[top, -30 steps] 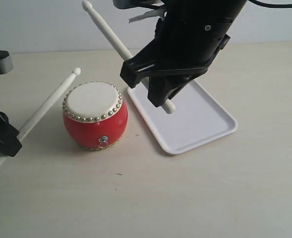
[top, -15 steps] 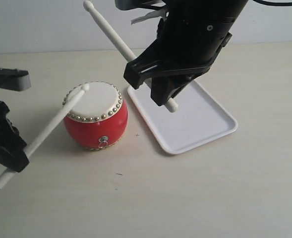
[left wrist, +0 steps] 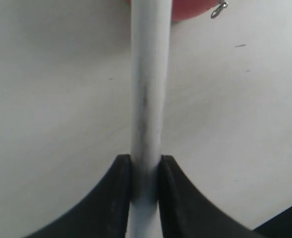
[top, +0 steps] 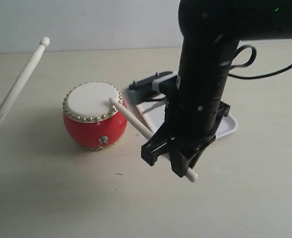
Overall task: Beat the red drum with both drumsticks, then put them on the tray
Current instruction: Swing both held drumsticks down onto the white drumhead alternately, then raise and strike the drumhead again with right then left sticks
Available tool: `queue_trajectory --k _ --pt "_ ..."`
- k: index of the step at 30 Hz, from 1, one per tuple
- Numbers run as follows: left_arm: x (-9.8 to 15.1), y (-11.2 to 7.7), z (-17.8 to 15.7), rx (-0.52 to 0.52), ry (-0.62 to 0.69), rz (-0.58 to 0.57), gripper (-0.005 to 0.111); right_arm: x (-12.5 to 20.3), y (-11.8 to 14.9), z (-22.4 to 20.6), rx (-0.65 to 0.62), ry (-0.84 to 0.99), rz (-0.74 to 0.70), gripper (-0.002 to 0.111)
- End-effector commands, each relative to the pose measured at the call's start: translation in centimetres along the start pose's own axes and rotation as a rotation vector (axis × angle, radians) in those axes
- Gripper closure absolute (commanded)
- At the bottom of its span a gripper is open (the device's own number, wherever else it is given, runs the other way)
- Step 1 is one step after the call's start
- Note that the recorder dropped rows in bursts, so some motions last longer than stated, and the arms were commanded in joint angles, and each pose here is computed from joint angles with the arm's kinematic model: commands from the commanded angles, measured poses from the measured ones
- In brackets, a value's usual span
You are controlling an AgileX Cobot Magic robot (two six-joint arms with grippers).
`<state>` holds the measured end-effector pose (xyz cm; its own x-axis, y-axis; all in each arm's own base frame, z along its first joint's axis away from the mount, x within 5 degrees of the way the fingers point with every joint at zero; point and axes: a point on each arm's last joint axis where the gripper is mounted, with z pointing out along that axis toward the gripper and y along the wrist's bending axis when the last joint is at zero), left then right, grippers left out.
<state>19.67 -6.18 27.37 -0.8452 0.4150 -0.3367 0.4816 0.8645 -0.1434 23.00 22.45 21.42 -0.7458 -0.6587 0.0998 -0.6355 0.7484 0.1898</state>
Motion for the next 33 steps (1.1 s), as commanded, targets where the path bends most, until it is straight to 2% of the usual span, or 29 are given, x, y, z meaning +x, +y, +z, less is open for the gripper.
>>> queue_trajectory --k 1,5,7,11,15,19,21,24,28,33 --pt "0.2 -0.3 -0.1 0.027 -0.002 -0.014 0.107 -0.9 0.1 0.2 -0.002 -0.009 -0.014 0.108" --pt "0.1 -0.4 -0.1 0.035 -0.006 -0.009 0.107 -0.3 1.0 -4.4 -0.003 -0.165 -0.042 0.108" --pt "-0.1 -1.1 0.3 0.063 0.004 0.032 0.107 0.7 1.4 -7.1 0.008 -0.257 -0.061 0.108" --pt "-0.7 -2.3 2.6 0.101 0.099 0.101 0.107 2.5 1.7 -10.9 0.056 -0.385 -0.089 0.108" --pt "-1.1 -2.4 6.5 0.119 0.262 0.131 0.107 3.3 1.7 -11.8 0.076 -0.416 -0.075 0.108" --pt "-1.1 -1.7 10.4 0.148 0.403 0.092 0.107 3.3 1.8 -11.8 0.065 -0.416 -0.073 0.108" --pt "-1.4 -1.9 10.9 0.182 0.434 0.067 0.107 3.4 1.9 -11.8 0.054 -0.419 -0.072 0.108" --pt "-1.6 -2.5 10.0 0.230 0.396 0.078 0.107 3.4 2.0 -11.9 0.039 -0.422 -0.070 0.108" --pt "-1.6 -3.1 5.9 0.190 0.248 0.106 0.107 3.0 2.1 -11.0 0.008 -0.390 -0.061 0.108" --pt "0.1 -3.8 1.4 0.135 0.103 0.140 0.107 1.3 1.9 -6.6 -0.058 -0.241 -0.069 0.108"
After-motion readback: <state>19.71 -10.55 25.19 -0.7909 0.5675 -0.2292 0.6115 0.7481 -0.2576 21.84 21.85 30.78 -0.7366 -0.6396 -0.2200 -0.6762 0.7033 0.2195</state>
